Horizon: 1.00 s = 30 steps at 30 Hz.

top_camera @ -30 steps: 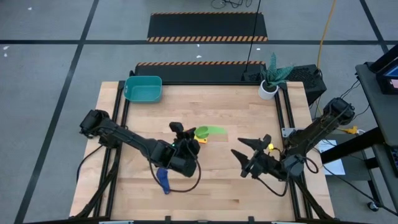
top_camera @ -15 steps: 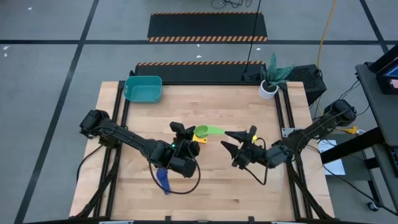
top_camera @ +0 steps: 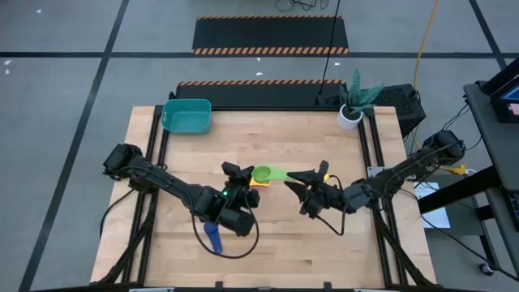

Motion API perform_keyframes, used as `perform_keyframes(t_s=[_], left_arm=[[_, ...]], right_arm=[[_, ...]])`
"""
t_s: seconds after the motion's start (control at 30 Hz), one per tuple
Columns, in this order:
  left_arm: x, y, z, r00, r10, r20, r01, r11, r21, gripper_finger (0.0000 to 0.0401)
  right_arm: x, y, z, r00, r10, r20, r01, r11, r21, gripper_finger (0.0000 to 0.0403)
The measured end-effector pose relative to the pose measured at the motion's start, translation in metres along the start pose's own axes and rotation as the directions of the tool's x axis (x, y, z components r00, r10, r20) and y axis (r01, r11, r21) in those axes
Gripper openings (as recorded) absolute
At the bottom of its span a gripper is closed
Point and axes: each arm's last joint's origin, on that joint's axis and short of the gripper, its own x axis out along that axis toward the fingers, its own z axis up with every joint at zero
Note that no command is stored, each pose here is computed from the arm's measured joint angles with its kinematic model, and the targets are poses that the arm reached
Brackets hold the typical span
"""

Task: Nest measuring cups in basket
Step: Stack the green measuring cup on top of the yellow measuring cup

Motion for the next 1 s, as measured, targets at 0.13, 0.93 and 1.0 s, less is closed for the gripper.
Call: perform_keyframes(t_s=[0.13,0.93,1.0], left_arm=[[0.0002,0.0001,0.0,1.0,0.0,-0.001,0.0,1.0,0.022,0.0005],[-0.0034,0.0045,0.0057,0.999,0.028,0.026,-0.028,1.0,-0.009,0.0009],[-0.0034,0.0051,0.0055,0.999,0.028,0.026,-0.028,1.0,-0.01,0.0008]], right_arm=[[0.0019,-0.0006,-0.0015,1.0,0.002,0.0,-0.002,1.0,-0.007,0.0119],[0.0026,0.0013,-0.0038,1.0,0.018,-0.016,-0.019,0.999,-0.046,0.0086],[0.0026,0.0015,-0.004,1.0,0.019,-0.018,-0.02,0.999,-0.049,0.007]])
